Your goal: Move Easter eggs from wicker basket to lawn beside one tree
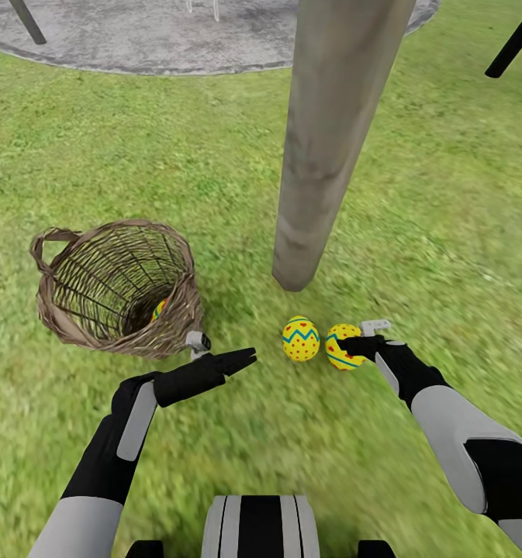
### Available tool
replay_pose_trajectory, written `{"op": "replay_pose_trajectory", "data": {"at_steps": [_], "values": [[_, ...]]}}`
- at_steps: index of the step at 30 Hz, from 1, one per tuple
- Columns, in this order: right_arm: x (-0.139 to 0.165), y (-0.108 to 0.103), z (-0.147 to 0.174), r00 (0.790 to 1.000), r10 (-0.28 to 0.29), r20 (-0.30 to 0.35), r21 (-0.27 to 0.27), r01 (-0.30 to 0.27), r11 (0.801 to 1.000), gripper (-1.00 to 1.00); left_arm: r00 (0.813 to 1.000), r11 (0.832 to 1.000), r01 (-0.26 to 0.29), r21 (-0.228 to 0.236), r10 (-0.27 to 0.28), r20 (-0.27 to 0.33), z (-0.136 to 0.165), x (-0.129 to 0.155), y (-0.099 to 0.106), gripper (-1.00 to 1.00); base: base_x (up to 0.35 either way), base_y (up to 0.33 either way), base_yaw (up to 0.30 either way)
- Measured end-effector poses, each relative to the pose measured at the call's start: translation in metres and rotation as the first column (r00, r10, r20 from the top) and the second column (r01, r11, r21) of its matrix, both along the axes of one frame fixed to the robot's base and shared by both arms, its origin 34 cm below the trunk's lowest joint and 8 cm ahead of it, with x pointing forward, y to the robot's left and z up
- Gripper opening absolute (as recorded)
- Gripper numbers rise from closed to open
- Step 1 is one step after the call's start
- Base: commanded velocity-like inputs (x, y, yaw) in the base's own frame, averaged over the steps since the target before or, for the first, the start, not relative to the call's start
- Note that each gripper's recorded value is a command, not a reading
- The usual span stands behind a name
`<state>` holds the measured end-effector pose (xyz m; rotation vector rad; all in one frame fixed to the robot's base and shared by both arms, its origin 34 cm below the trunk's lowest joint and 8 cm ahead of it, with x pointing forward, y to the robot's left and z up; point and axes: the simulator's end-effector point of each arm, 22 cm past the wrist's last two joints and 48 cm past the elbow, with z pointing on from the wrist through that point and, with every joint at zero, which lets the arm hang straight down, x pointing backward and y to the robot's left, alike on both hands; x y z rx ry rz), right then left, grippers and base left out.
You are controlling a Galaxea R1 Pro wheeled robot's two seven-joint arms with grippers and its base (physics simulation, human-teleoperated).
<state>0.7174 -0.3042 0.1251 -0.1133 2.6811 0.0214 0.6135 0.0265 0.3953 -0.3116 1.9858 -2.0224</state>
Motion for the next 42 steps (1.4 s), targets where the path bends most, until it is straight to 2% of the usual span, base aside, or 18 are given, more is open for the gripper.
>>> {"op": "replay_pose_trajectory", "data": {"at_steps": [9, 10, 16, 42], "values": [[0.0, 0.0, 0.0, 1.0, -0.001, 0.001, 0.001, 0.001, 1.0, -1.0, 1.0, 1.0, -0.001, 0.0, 0.001, -0.001, 0.0, 0.0, 0.0, 1.0, 0.0, 0.0, 0.0], [0.0, 0.0, 0.0, 1.0, -0.001, 0.001, 0.001, 0.001, 1.0, 1.0, 1.0, 1.0, 0.0, 0.0, 0.0, 0.0, 0.0, 0.0, 0.0, 1.0, 0.0, 0.0, 0.0], [-0.004, 0.0, 0.002, 1.0, -0.004, -0.008, 0.002, 0.004, 1.0, 1.0, 1.0, 1.0, 0.0, -0.001, 0.0, 0.011, 0.007, 0.001, 0.0, 1.0, 0.0, 0.0, 0.0], [0.033, -0.001, 0.075, 0.995, -0.003, 0.101, 0.003, 0.002, 1.0, 1.0, 0.993, 1.0, 0.006, -0.001, -0.006, 0.117, 0.067, 0.007, -0.001, 1.0, 0.0, 0.0, 0.0]]}}
